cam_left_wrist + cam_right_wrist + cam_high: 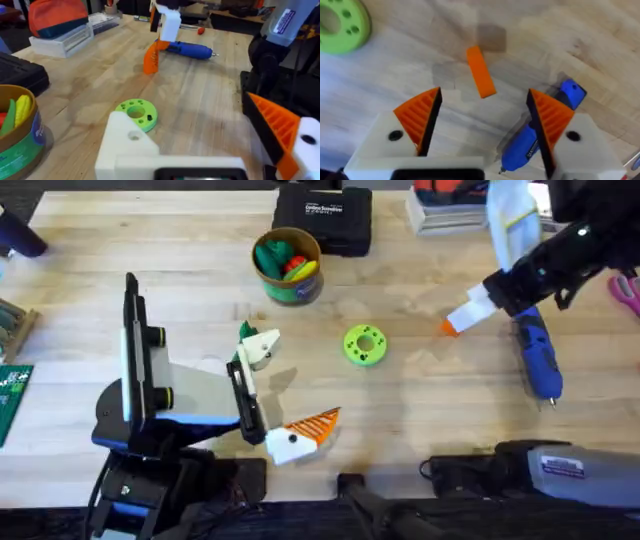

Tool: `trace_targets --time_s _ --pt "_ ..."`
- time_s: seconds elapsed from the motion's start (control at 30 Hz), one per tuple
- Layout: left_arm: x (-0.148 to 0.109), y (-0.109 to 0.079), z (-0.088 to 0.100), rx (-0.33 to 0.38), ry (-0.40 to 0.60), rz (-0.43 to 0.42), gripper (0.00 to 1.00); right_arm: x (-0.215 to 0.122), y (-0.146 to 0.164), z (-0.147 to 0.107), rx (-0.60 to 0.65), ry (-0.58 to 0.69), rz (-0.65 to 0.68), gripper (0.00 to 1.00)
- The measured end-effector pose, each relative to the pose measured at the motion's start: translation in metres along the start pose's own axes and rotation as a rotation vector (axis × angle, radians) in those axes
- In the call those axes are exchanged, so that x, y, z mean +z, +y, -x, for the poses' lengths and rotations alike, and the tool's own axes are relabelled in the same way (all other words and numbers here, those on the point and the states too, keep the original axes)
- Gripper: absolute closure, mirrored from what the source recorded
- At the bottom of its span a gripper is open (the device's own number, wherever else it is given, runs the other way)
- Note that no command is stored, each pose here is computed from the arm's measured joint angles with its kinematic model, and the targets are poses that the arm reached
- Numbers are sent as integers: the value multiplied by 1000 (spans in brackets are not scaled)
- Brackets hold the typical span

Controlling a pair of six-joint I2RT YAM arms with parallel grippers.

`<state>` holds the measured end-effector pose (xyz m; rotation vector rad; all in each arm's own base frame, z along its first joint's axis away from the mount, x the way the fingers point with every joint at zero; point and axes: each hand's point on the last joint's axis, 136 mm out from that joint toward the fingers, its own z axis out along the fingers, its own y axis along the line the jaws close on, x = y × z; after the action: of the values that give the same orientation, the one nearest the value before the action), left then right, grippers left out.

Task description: Pick up the gripper from the table and insert it into the empty holder that is missing its gripper. Then pick up a screw, insert it into the mounting hole, and use the screwdriver to tighten it. Finally, clean up the table by picking up the vegetable and placing it into the bucket.

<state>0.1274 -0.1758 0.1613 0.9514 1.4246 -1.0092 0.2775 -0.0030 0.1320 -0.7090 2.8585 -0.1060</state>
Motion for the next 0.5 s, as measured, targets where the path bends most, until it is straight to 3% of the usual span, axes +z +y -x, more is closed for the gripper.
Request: trace_targets --time_s 0.13,0.37,0.5 --pt "0 0 0 0 0 0 15 16 2 -5 -47 66 29 8" --pt "0 0 0 0 0 0 15 33 3 -5 -72 57 30 8" --pt "0 0 0 0 0 0 15 41 6 -11 -77 74 39 173"
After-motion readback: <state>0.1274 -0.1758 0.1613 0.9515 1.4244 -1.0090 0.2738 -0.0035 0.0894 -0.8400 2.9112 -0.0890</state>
